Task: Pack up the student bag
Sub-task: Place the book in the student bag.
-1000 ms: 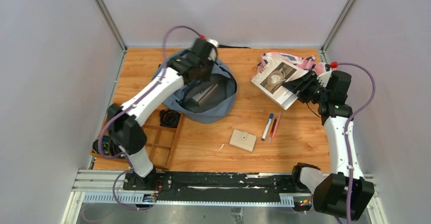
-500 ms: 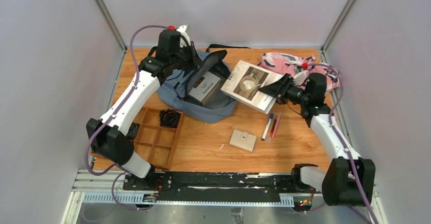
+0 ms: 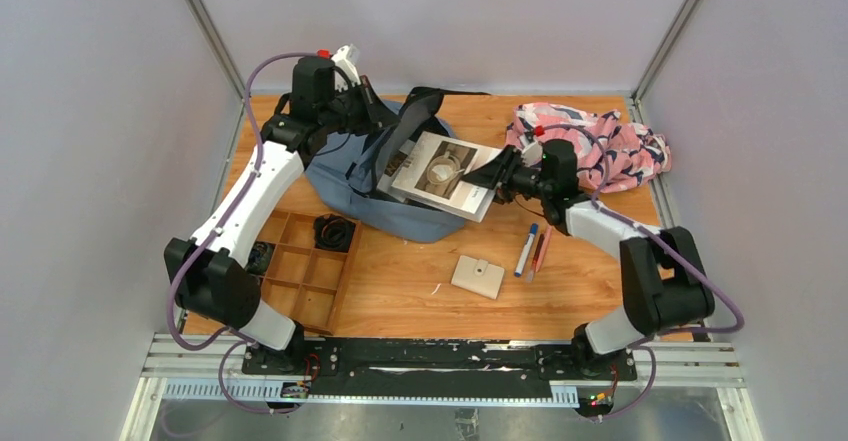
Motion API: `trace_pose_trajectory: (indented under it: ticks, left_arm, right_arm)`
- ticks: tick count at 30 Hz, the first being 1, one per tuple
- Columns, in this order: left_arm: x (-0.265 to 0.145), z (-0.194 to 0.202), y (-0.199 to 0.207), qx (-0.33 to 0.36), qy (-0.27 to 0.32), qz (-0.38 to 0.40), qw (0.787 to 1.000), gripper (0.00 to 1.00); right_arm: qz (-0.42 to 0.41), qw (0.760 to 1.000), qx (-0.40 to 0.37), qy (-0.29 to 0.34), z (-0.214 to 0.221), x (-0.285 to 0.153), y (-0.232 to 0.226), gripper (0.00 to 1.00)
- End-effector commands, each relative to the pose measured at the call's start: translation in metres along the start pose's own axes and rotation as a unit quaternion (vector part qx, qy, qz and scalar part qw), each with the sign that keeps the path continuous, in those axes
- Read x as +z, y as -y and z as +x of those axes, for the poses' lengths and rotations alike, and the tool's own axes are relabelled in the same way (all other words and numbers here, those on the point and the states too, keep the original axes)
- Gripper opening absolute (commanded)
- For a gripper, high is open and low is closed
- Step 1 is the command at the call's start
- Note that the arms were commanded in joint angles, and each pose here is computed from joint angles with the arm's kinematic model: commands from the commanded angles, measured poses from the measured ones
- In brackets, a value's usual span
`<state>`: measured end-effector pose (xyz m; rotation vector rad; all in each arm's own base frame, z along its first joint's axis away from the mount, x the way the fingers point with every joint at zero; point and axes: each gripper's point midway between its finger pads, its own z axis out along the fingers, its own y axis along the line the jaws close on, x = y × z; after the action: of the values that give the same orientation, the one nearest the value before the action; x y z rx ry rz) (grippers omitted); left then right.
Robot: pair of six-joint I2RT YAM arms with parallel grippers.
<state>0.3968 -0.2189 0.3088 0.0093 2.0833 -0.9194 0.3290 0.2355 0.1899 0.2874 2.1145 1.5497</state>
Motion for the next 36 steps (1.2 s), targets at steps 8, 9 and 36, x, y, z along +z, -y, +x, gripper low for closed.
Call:
trace_pose_trajectory:
  ticks: [8,9,36]
  left_arm:
    - [-0.036,-0.022,0.066,0.039,0.039,0.132,0.990,0.00]
    - [-0.038,-0.023,0.067,0.040,0.042,0.135,0.989,0.00]
    - [-0.036,-0.009,0.055,0.033,0.031,0.122,0.991,0.00]
  right_arm:
    - [-0.039,0.999,-0.024,0.014,-0.007,0.065,-0.025,0.07]
    - [-0.033,0.999,-0.021,0.013,-0.006,0.071,-0.023,0.08]
    - [0.173,0.978,-0.108,-0.041,0.020,0.116,0.021,0.94]
